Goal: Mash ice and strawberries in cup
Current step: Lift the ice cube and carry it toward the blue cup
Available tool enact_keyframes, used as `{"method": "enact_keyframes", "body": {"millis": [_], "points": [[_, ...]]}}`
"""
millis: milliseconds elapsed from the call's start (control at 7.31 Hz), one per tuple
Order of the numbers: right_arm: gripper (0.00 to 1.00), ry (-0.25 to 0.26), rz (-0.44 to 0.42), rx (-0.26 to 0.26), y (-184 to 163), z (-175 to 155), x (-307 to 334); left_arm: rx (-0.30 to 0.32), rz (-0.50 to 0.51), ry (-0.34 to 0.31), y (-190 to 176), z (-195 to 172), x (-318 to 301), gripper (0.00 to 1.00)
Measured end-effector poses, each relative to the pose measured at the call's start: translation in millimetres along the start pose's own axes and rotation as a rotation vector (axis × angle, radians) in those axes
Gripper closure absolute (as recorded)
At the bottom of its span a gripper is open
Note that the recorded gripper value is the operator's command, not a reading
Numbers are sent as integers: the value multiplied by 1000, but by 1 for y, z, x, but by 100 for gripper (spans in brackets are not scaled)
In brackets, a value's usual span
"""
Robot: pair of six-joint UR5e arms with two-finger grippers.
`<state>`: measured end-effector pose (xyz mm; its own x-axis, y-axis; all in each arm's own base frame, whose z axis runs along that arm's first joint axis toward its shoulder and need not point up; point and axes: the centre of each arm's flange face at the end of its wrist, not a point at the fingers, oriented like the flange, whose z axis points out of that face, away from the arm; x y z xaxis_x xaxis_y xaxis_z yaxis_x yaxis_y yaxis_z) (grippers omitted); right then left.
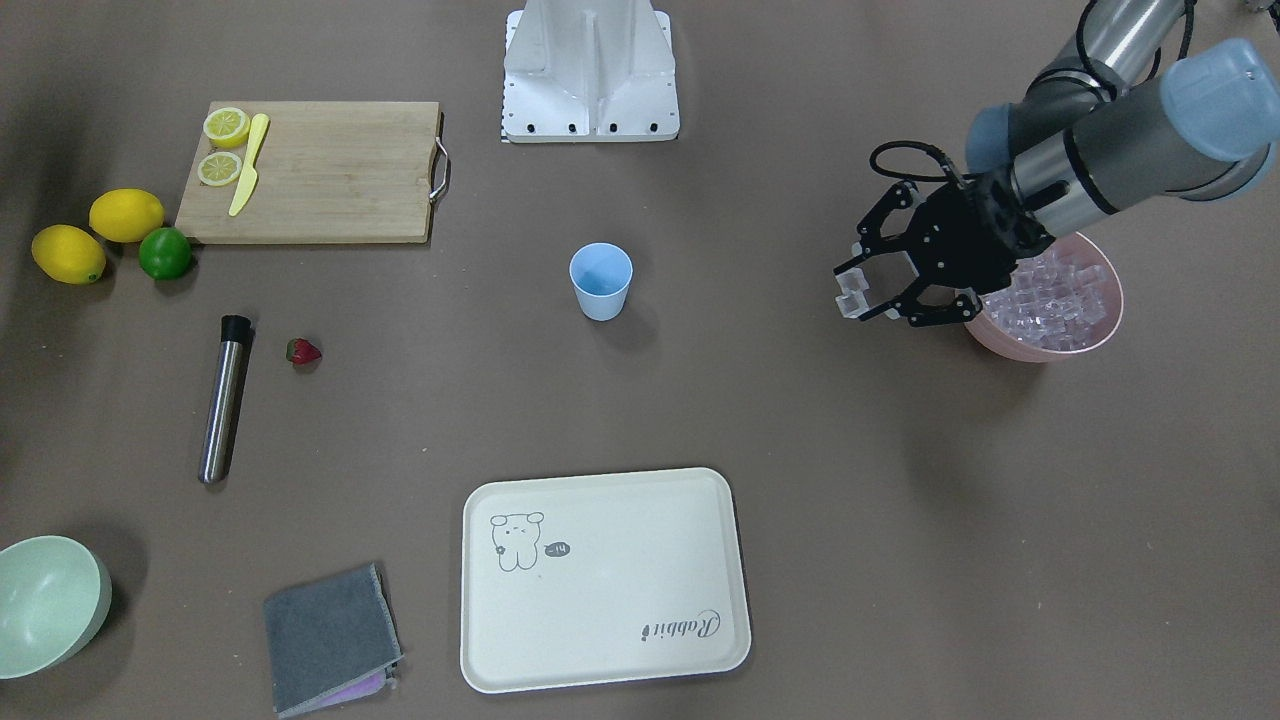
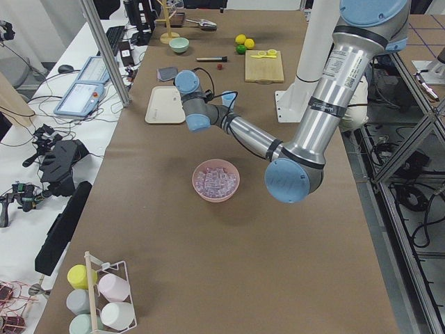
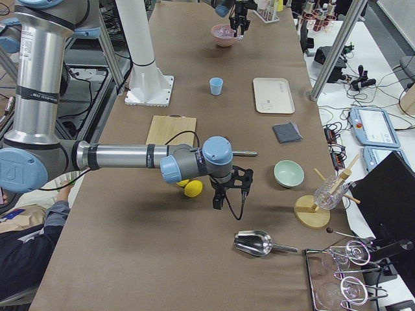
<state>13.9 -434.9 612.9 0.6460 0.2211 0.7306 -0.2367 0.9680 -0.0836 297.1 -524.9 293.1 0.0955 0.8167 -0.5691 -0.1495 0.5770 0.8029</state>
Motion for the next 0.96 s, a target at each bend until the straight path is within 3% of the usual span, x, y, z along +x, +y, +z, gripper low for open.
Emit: {"method": "enact_keyframes", "body": {"millis": [411, 958], "points": [[0, 2, -2, 3, -1, 0, -1, 34, -49, -9, -30, 70, 58, 100], [0, 3, -5, 4, -1, 0, 0, 92, -86, -40, -34, 156, 136, 100]]}}
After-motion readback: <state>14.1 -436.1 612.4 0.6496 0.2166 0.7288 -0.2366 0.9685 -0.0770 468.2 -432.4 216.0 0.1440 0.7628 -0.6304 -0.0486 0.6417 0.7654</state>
